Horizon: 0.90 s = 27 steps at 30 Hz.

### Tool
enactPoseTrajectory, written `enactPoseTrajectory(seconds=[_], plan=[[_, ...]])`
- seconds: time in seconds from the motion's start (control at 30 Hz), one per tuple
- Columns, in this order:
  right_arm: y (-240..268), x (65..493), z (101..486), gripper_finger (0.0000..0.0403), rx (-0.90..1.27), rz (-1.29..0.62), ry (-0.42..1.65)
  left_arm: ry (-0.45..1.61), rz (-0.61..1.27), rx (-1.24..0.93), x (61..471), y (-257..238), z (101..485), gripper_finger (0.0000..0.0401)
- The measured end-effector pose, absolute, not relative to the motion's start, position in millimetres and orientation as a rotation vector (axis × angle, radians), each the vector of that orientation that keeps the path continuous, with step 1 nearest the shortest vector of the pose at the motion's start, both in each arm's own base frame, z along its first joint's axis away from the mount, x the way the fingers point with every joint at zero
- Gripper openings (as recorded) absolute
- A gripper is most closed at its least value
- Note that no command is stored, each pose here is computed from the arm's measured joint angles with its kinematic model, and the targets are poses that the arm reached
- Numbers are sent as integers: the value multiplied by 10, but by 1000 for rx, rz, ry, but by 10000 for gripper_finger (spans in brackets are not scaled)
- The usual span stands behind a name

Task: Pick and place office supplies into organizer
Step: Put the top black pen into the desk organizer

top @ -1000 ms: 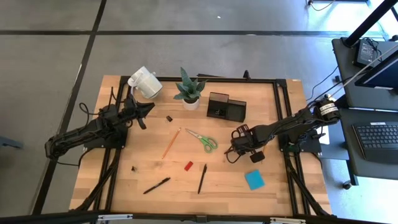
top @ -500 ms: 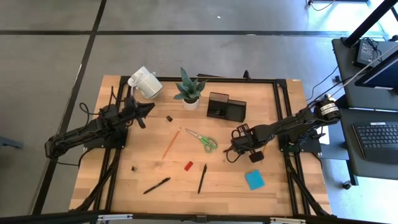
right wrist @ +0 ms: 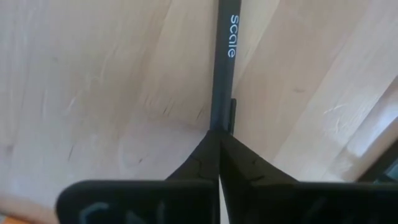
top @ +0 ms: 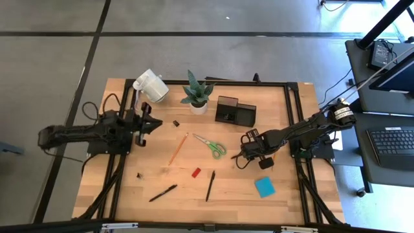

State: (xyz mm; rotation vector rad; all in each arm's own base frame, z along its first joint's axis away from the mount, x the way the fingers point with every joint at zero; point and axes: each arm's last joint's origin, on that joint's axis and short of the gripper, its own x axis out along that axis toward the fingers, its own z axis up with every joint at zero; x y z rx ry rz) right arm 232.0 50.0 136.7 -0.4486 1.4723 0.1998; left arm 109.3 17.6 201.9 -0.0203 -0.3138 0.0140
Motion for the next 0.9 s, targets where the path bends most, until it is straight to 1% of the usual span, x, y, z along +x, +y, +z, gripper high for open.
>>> enactPoseTrajectory(seconds=[0.1, 0.23, 0.4, 0.5, 0.6, 0.67, 0.8, 0.9], plan=[[499, 2323, 1367, 3, -447, 199, 1470, -244, 44, 14, 1223, 153, 2026, 39], [499, 2324, 1366, 5, -445, 198, 1470, -120, 70, 20, 1506, 115, 2111, 62], [500, 2325, 1364, 2, -418, 176, 1470, 37, 91, 27, 2079, 80, 2293, 94], [501, 2326, 1363, 3, -385, 148, 1471, 210, 123, 23, 2461, 82, 2339, 101], [501, 2325, 1361, 3, -371, 137, 1472, 384, 209, -26, 2818, 88, 2293, 99], [501, 2324, 1361, 3, -369, 135, 1472, 445, 251, -51, 3042, 77, 2228, 93], [501, 2324, 1361, 3, -336, 104, 1473, 520, 227, -48, 3444, -18, 2052, 69], [500, 2323, 1359, 3, -289, 61, 1474, 557, 210, -53, 3649, -102, 1977, 52]])
